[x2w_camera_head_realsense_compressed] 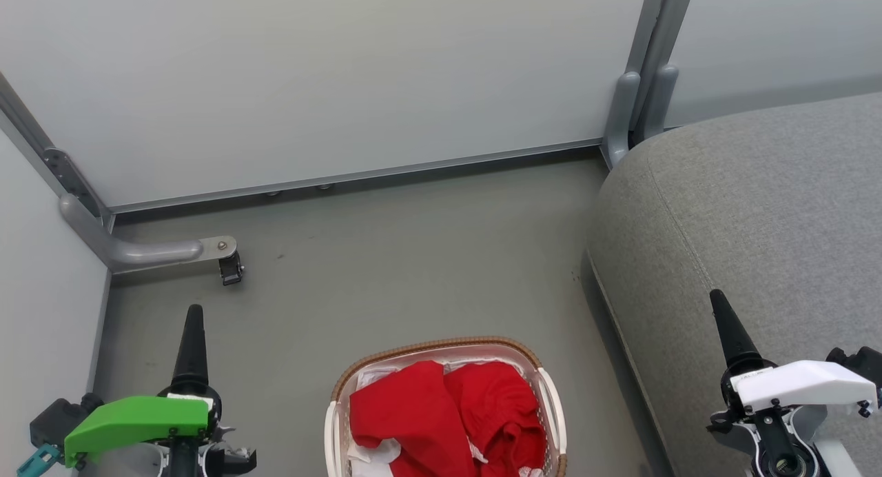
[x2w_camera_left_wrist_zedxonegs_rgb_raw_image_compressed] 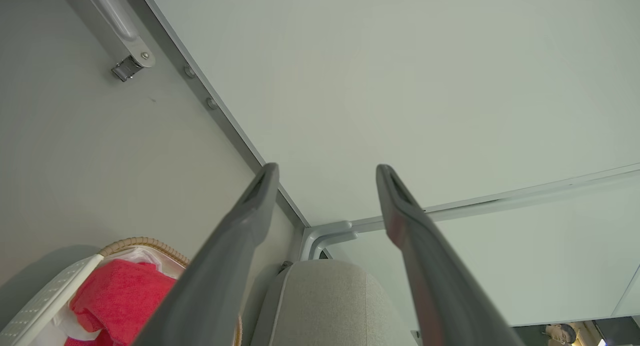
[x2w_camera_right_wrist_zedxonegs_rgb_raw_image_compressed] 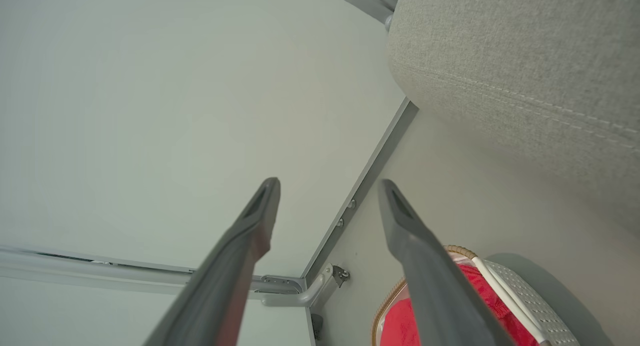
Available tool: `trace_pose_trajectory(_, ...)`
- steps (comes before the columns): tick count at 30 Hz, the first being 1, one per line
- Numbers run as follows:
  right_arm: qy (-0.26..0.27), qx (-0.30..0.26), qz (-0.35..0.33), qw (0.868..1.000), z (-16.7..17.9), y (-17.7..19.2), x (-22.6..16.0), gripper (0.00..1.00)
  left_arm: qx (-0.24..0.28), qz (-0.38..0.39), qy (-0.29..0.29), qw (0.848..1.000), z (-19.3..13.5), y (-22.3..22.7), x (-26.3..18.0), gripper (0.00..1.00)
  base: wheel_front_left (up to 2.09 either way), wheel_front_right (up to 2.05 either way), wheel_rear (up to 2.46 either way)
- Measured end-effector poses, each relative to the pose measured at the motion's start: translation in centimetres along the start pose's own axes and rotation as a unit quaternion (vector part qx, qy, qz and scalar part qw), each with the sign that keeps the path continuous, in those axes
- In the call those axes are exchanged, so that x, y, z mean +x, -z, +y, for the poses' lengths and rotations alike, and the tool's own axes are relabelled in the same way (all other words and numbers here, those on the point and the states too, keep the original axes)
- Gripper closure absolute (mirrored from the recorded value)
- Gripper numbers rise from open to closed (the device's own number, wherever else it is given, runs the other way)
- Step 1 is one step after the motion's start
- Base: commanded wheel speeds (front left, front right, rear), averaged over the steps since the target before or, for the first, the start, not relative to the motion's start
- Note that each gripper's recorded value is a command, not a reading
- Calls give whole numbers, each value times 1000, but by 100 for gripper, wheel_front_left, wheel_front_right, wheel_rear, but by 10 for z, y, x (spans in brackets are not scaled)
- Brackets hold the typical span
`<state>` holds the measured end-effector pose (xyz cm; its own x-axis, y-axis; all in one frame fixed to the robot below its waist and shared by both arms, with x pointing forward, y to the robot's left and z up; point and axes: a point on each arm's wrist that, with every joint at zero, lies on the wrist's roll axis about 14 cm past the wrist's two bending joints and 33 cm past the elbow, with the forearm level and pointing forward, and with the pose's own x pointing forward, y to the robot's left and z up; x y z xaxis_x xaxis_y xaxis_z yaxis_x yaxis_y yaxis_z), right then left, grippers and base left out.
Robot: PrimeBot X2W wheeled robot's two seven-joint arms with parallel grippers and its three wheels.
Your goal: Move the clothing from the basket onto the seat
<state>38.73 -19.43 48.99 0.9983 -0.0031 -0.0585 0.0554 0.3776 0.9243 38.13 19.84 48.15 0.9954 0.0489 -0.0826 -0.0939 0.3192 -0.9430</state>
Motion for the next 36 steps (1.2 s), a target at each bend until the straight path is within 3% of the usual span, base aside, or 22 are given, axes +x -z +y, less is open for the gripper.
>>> trace_pose_trajectory(15, -20, -128, 4, 992, 10, 5, 4, 0, 155, 13, -4, 988, 7, 9, -2, 0, 0, 0, 0)
trace_pose_trajectory(36, -30, -280, 24, 959, 6, 22, 4, 0, 333, 33, 3, 943, 16, 20, -10, 0, 0, 0, 0)
